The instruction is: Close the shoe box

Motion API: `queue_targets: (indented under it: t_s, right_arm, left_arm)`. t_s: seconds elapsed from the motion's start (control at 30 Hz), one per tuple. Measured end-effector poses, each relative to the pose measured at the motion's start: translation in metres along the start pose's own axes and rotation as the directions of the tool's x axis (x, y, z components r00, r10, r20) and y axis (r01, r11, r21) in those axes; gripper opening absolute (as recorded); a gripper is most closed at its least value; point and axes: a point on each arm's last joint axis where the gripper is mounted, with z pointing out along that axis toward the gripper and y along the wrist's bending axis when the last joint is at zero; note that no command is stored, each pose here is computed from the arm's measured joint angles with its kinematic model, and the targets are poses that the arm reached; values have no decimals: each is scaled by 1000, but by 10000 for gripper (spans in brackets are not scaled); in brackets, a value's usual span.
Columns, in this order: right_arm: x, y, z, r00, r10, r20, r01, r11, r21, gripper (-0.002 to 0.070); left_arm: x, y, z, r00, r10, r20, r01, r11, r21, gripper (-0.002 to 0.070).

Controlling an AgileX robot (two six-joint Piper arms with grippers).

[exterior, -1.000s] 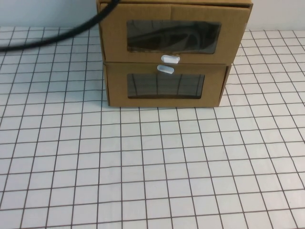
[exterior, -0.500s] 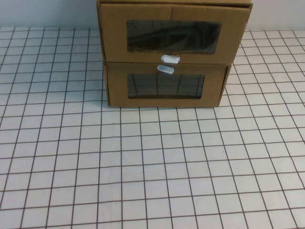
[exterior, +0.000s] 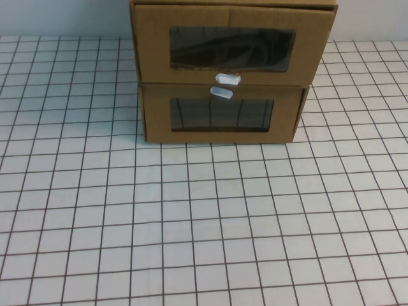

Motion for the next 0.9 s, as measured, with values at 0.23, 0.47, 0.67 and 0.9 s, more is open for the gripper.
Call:
queue_targets:
  t_s: [0.23,0.47,0.67,0.9]
  right_arm:
    - [61,0,-8,999,-5,35,4,1000,24,-14]
    - [83,-2,6,995,49,85,-52,998,27,-14]
    - [93,-2,11,996,64,66,-66,997,27,-14]
    - [105,1,12,996,66,-63,-66,998,1,-14]
  left_arm:
    - [59,11,20,998,19,-52,-23,997,-69,-5]
    - [104,24,55,999,17,-38,-21,992,-122,-5]
    - [123,26,62,995,7,-104,-20,992,-122,-5]
    - [133,24,61,978,-5,-209,-17,994,-106,-5]
